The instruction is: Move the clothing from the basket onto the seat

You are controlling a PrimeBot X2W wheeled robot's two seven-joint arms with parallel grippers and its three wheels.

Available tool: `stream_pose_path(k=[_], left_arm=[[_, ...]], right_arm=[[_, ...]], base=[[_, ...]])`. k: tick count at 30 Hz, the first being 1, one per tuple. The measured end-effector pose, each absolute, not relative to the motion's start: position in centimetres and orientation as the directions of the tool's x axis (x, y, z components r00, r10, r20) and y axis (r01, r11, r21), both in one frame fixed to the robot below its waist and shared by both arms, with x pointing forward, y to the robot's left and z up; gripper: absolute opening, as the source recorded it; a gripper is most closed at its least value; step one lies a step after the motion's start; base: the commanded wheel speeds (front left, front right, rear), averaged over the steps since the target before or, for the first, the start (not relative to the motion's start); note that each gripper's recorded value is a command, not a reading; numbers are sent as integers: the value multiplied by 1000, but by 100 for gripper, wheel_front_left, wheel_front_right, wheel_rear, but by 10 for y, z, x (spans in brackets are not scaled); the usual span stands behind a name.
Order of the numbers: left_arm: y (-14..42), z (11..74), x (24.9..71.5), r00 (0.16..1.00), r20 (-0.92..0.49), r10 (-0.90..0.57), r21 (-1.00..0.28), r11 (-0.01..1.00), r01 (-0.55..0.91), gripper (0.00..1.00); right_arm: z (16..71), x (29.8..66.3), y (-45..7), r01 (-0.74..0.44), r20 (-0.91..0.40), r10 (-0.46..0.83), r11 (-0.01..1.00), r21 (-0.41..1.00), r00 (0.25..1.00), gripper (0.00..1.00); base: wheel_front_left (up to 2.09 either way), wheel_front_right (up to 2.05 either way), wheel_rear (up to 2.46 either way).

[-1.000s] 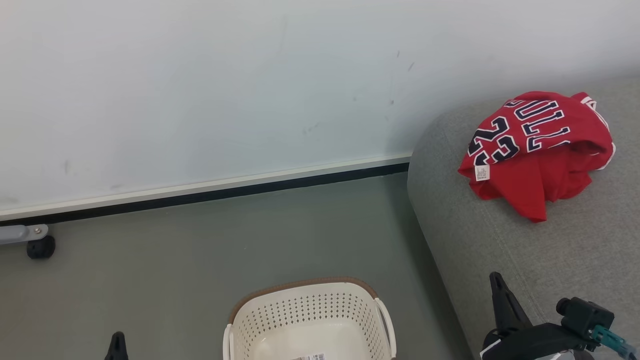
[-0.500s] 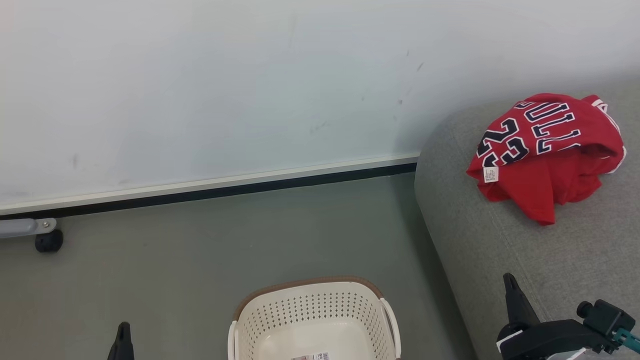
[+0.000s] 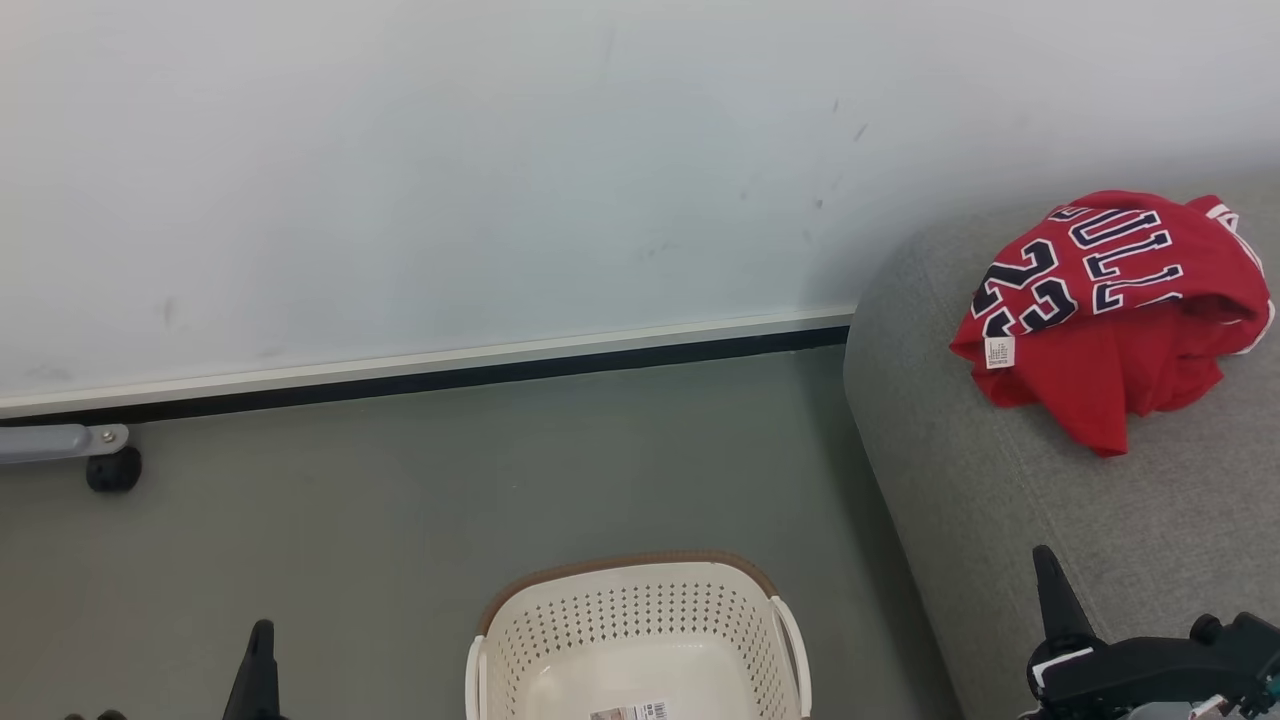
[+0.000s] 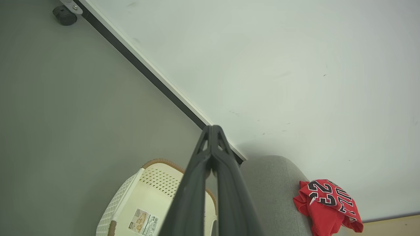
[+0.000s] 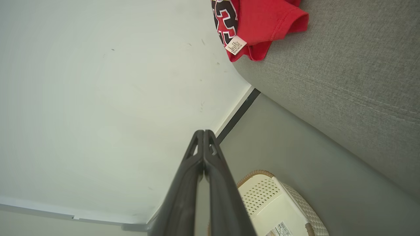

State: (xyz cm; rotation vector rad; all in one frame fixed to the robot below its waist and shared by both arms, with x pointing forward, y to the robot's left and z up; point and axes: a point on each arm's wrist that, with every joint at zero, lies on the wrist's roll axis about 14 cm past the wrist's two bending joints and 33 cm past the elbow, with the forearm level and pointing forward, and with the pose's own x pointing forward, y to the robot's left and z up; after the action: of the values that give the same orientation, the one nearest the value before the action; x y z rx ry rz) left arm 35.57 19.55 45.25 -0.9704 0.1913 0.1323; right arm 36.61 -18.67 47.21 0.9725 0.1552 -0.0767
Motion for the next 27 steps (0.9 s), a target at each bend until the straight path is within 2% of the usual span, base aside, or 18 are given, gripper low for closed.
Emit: stream_pose_path(k=[27], left_arm=[[193, 463, 368, 986, -167, -12, -963, 215, -161, 0]], right_arm=[[474, 374, -198, 137, -139, -4, 206, 969, 990, 0]], base=[[0, 0, 0]])
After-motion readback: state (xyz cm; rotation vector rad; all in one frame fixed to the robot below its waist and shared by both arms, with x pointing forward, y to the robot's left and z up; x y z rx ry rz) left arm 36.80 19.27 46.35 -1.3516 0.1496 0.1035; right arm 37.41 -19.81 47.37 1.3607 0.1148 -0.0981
